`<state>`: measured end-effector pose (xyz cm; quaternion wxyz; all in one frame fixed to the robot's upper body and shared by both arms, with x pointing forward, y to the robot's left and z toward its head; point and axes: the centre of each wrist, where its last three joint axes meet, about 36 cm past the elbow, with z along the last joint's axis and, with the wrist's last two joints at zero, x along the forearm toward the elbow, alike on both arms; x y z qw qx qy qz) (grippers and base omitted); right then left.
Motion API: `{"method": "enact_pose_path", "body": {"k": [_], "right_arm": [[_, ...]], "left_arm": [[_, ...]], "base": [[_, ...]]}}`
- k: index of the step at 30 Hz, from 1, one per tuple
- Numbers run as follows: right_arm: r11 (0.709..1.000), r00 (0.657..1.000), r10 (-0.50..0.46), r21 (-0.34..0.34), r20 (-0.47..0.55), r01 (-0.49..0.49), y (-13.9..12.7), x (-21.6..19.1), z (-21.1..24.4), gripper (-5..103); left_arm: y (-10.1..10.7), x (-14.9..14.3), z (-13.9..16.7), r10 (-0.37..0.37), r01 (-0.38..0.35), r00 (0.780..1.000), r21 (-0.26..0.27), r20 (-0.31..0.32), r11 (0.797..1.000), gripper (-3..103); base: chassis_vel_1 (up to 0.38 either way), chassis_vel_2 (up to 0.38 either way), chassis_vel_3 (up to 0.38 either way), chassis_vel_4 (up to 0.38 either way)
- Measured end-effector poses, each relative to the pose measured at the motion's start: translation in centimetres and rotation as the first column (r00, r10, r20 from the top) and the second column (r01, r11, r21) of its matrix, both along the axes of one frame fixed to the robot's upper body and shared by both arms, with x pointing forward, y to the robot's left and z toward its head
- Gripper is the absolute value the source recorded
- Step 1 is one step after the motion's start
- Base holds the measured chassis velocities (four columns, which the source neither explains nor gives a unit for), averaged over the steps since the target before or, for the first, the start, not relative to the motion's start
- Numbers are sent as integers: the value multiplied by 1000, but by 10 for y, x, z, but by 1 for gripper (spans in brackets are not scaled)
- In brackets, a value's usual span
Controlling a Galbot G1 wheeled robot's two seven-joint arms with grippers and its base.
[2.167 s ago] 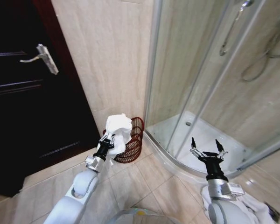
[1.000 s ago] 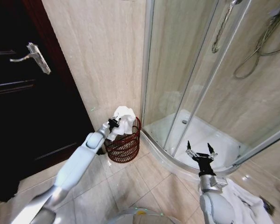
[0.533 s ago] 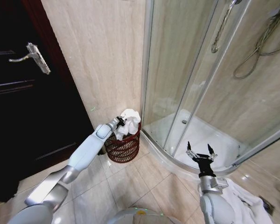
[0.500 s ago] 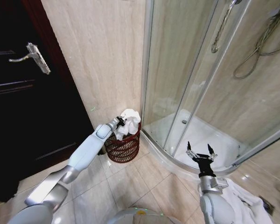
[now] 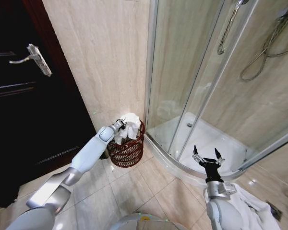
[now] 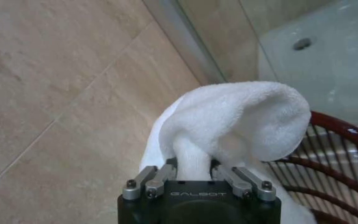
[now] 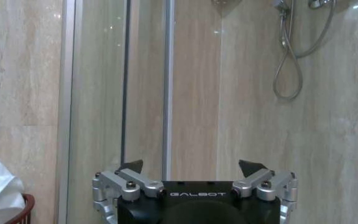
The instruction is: Discard the used towel into the hamper.
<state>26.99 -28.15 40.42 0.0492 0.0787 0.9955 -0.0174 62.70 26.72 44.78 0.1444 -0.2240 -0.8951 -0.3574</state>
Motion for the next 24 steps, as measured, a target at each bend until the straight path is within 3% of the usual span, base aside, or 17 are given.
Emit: {"method": "enact_pose_path", "body": {"k": [2, 4, 5, 11, 20, 24], "right_arm": [[1000, 1000, 0, 4, 1, 0, 0, 0, 0, 100], [1000, 1000, 1, 10, 2, -1, 1, 1, 0, 100], [1000, 1000, 1, 10, 2, -1, 1, 1, 0, 100], [1000, 1000, 4, 8, 7, -4, -1, 2, 2, 100], [1000, 1000, -3, 6, 2, 3, -5, -1, 3, 100], [1000, 1000, -2, 7, 8, 2, -5, -1, 6, 100]], "left_arm": [[1, 2, 8, -5, 5, 1000, -2, -29, 1000, 30], [6, 8, 24, -21, 21, 995, -2, -97, 1000, 42], [6, 8, 24, -21, 21, 995, -2, -97, 1000, 42], [9, 16, 41, -4, 4, 978, 2, -211, 1000, 69], [8, 15, 46, 13, -13, 974, 2, -227, 1000, 98], [8, 10, 46, 15, -18, 974, -11, -228, 1000, 99]], "base": [[0, 0, 0, 0], [0, 0, 0, 0], [0, 0, 0, 0], [0, 0, 0, 0], [0, 0, 0, 0], [0, 0, 0, 0]]}}
